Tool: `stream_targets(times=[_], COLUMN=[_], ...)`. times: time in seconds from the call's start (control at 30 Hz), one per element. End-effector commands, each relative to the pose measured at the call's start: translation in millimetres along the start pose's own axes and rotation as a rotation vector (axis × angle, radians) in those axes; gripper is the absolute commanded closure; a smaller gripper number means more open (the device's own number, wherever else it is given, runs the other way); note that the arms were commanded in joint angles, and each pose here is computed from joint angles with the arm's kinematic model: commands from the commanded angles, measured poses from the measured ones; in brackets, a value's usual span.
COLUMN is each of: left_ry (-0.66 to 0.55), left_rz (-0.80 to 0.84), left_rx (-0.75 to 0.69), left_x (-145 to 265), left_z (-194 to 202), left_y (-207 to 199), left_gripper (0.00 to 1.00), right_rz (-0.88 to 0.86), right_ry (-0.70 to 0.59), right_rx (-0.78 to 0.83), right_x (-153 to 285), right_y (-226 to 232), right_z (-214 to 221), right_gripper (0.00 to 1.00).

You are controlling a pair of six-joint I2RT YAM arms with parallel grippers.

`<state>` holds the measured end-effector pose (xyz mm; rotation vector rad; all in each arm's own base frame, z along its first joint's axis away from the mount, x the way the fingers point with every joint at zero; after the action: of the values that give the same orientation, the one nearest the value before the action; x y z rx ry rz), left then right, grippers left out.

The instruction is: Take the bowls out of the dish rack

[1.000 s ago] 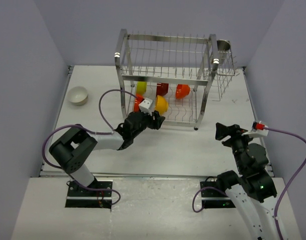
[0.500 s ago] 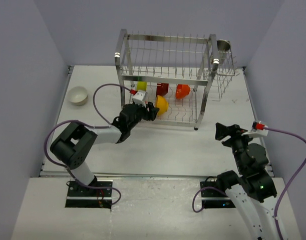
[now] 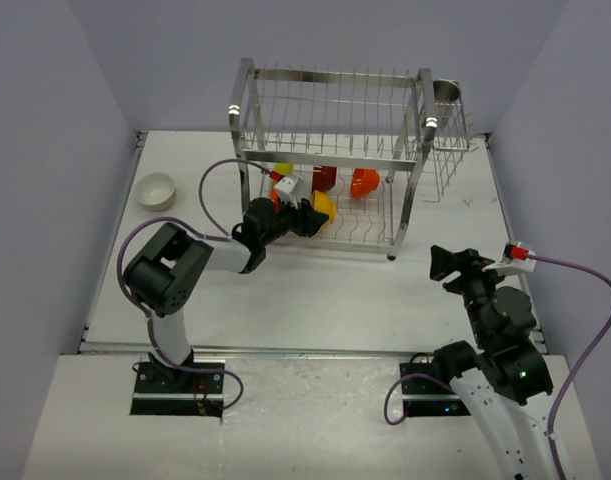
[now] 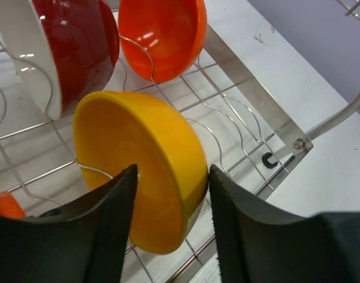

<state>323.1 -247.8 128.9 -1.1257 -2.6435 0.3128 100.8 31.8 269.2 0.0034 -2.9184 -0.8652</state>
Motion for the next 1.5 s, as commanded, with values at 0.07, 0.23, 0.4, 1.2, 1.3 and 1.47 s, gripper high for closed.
stream_targets(times=[0.07,0.23,0.4,1.2,1.3,1.47], left_ry=[-0.093,-0.102,-0.119,-0.412,-0.422,-0.42], left_rz=[0.106,0.137,0.178,0.454,0.48,0.501], left_rx=[-0.004,0.013,0.03,0.236,0.242,0.212], left_x=[-18.6,-26.0,-29.8,-9.2,-9.3,-3.2], left_z=[-24.0,-23.7,-24.4,-65.5,-68.2,-77.5], left_y=[-2.7,1.0,1.6,-20.0,-21.9,-28.5], left_gripper=[0.55,0.76,1.0,1.0,1.0,1.0], right_rz=[-0.029,-0.03,-0.03,-0.035,-0.036,-0.037], right_ry=[-0.022,-0.023,-0.021,0.002,0.006,0.005], right_rx=[0.006,0.005,0.006,0.017,0.018,0.017], right_x=[1.3,1.5,1.3,-3.5,-4.0,-4.1], right_y=[5.1,5.4,5.7,6.1,6.3,5.7], right_z=[-7.3,-7.8,-7.9,-3.9,-3.5,-2.5], right_gripper=[0.33,0.33,0.32,0.33,0.33,0.32])
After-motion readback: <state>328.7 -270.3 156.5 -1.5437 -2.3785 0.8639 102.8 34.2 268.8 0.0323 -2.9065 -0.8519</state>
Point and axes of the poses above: each gripper's point midway between its finger pads, its own x axis back along the fingers, its own y axis along the line the jaws close on, z = x × y, the point moved 10 cm from there along x, back along the fingers, and after that the axes turned 5 degrees about -x, right-handed, at the moved point
